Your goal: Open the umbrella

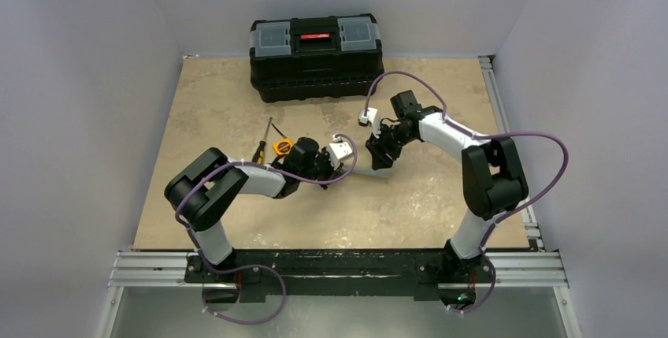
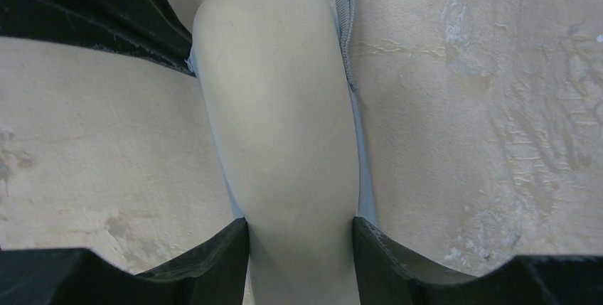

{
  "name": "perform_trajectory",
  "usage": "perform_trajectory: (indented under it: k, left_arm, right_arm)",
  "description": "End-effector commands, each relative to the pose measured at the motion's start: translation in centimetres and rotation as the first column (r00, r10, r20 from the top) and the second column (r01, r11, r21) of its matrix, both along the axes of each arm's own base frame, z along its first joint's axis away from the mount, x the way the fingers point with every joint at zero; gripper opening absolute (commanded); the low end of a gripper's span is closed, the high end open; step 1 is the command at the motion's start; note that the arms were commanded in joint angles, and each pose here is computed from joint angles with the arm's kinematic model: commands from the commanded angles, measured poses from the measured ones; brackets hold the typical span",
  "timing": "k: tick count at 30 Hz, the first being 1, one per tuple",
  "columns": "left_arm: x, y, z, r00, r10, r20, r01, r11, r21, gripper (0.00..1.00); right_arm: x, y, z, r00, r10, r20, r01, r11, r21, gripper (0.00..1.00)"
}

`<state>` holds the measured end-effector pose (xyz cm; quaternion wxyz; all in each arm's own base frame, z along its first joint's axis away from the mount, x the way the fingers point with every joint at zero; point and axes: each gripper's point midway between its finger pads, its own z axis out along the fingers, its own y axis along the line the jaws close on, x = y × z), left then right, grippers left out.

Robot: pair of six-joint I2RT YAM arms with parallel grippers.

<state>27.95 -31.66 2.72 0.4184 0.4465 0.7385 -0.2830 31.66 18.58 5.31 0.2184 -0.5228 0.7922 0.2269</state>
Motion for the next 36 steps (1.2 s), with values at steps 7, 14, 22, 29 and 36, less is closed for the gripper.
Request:
perform_trajectory:
  k: [7,14,22,29,36]
  left_arm:
    - [2.4,-0.8,2.1,0.974,0.172,-0.149,-0.186,0.979,-0.085,0.0]
    - [5.9,1.3,2.2,0.984,0.14,-0.112,-0.145,0.989,-0.039,0.0]
    - [6.6,-0.4,2.8,0.996,0.038,-0.083,-0.042,0.998,-0.055,0.0]
    - [6.5,-0.6,3.2,0.996,0.031,-0.089,-0.037,0.997,-0.065,0.0]
    - [6.5,-0.6,3.2,0.996,0.033,-0.077,-0.038,0.997,-0.071,0.0]
  right_arm:
    - [-0.7,3.1,1.8,0.971,-0.128,-0.203,0.156,0.979,0.133,0.06]
    - [-4.5,1.9,3.7,0.956,0.016,-0.294,0.032,0.987,0.157,0.51]
    - [-0.3,1.5,4.7,0.986,-0.049,-0.159,0.072,0.988,0.14,0.64]
    - [3.4,3.2,3.8,0.941,-0.228,-0.25,0.271,0.951,0.151,0.75]
    - [5.0,3.9,1.6,0.872,-0.354,-0.337,0.411,0.904,0.116,0.67]
